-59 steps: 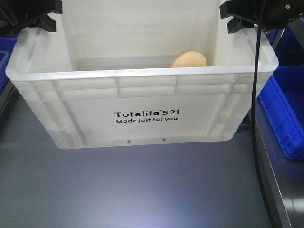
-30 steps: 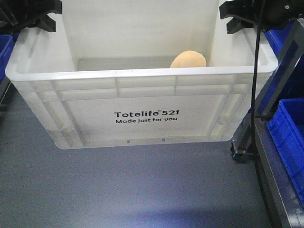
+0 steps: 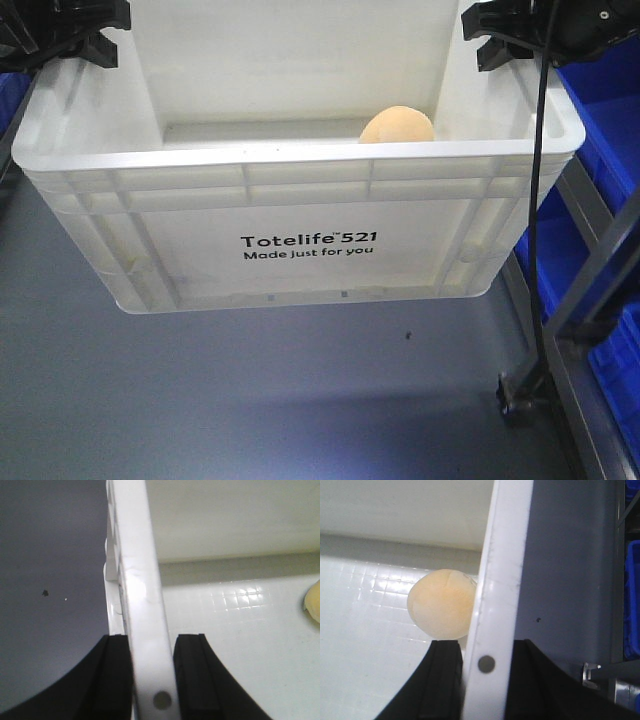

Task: Place moving items into box and shelve
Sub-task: 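Hold the white tote by its rims while driving past blue bins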

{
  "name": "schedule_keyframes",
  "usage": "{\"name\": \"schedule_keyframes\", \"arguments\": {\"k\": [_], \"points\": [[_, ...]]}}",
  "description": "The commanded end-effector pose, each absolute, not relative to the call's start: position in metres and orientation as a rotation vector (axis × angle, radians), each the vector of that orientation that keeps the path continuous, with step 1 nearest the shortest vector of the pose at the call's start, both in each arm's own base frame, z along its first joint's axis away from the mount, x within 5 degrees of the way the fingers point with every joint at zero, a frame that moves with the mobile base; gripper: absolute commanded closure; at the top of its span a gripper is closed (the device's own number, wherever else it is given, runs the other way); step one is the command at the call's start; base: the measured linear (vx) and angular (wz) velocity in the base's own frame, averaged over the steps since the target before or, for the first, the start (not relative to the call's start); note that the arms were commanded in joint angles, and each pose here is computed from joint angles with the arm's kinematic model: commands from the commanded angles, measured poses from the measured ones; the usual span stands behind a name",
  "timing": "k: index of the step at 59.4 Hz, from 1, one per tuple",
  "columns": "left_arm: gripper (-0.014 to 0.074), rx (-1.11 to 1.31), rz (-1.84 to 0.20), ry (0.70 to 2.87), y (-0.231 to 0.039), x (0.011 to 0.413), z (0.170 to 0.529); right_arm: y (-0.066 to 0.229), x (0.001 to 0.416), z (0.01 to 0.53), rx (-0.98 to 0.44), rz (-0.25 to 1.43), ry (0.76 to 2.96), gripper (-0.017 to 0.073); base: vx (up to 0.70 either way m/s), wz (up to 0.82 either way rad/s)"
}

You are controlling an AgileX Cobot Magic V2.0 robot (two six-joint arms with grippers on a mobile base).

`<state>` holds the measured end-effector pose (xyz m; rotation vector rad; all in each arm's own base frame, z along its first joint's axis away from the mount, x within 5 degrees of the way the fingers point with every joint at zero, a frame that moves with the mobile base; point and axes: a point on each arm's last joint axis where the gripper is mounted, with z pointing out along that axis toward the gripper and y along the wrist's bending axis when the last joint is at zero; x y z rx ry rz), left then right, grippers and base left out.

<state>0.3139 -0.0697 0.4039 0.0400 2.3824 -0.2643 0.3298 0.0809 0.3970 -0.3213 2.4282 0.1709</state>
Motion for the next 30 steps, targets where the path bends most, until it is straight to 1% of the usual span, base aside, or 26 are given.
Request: {"name": "schedule_keyframes", "arguments": {"k": [1,17,30], "points": [[0.0607,0.033,-0.389,2.143,-0.0761,0.3022,0.4473,0.0857,0.3189,0.4376,-0.327,0.245,2.207,0.0572,0.55,-0.12],[0.0607,0.033,-0.389,2.143,-0.0761,0.3022,0.4473,0.0857,0.3189,0.4376,-0.327,0.245,2.207,0.0572,0.55,-0.09],[0.0607,0.033,-0.389,2.143,-0.0761,0.3022,0.4473,0.0857,0.3189,0.4376,-0.327,0.245,2.207,0.0572,0.55,-0.01]]}}
